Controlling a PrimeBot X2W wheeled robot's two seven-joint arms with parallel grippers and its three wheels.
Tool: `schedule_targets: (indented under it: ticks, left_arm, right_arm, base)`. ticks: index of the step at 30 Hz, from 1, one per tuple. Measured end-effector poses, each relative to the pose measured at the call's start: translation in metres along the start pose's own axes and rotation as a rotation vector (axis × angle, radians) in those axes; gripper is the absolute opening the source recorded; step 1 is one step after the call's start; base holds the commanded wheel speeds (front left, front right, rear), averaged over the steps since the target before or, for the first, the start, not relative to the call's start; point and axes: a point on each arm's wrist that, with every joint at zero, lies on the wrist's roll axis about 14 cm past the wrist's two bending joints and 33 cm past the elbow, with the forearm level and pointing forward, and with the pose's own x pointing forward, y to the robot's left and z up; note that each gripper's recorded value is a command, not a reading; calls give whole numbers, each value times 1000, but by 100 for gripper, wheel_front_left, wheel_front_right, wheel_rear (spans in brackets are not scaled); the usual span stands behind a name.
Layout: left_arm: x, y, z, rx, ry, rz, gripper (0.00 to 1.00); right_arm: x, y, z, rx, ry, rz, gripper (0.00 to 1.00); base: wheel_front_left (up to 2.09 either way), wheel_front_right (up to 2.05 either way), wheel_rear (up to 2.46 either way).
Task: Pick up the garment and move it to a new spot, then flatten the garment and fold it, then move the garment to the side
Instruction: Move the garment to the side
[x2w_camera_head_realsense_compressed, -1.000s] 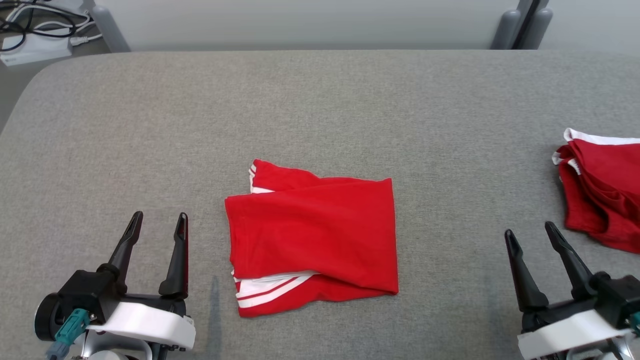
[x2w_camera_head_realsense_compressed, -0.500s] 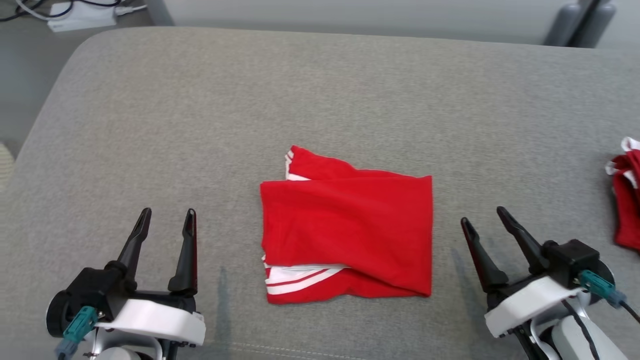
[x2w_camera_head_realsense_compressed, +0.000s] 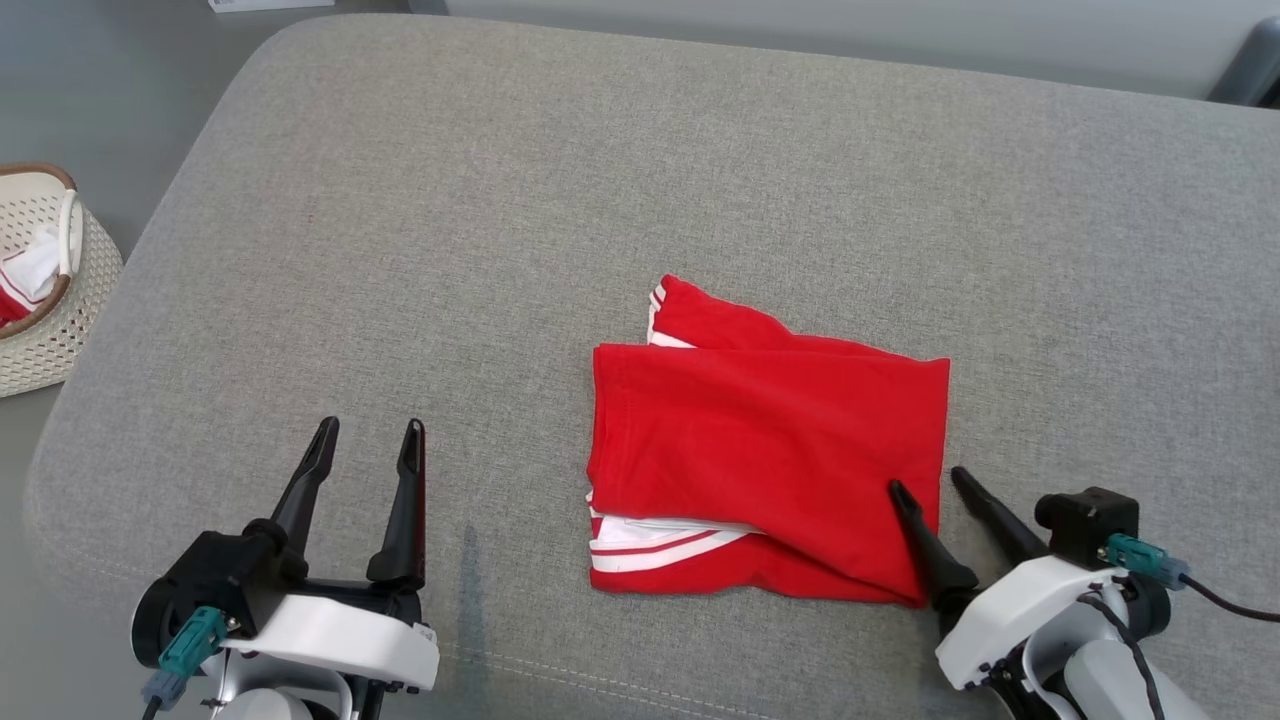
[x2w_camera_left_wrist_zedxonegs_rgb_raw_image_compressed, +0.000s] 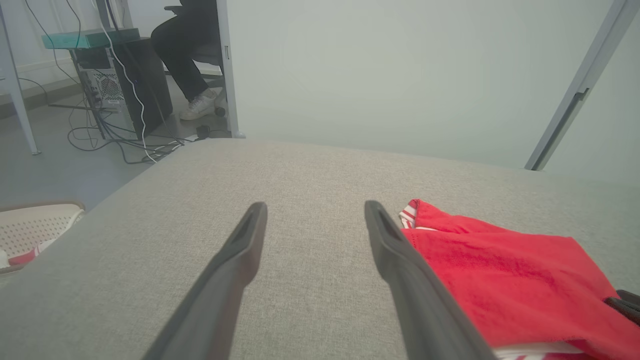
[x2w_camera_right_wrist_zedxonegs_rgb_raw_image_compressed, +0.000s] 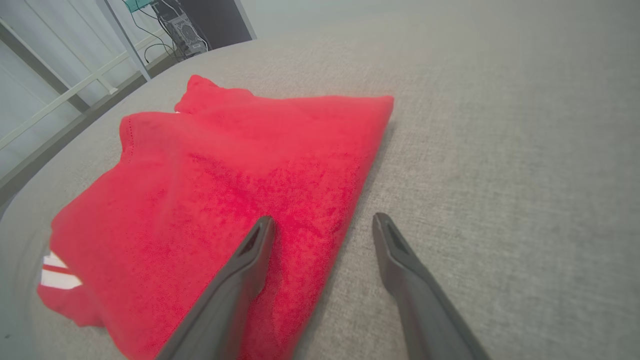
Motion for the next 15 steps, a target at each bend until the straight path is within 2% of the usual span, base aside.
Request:
schedule_targets:
  ticks: [4,5,6,7,15]
  left_arm:
    - [2,0,1,3,-4,-3,100]
    - [2,-1,1,6,-5,-7,100]
    - [2,-1,1,6,-6,-8,100]
    - [3,-1,1,6,-6,-8,100]
    - [8,-9,-1,4,-4,-34,100]
  right_arm:
    - [2,7,-7,40,33,17,100]
    - [4,10,-6,47,34,25,65]
    - [5,12,-7,56,45,31,43]
    - [5,13,-6,68,45,34,0]
    - [0,5,2,44,27,30,0]
  base:
    - [0,0,0]
    - [0,0,0]
    - [0,0,0]
    - [0,0,0]
    - [0,0,0]
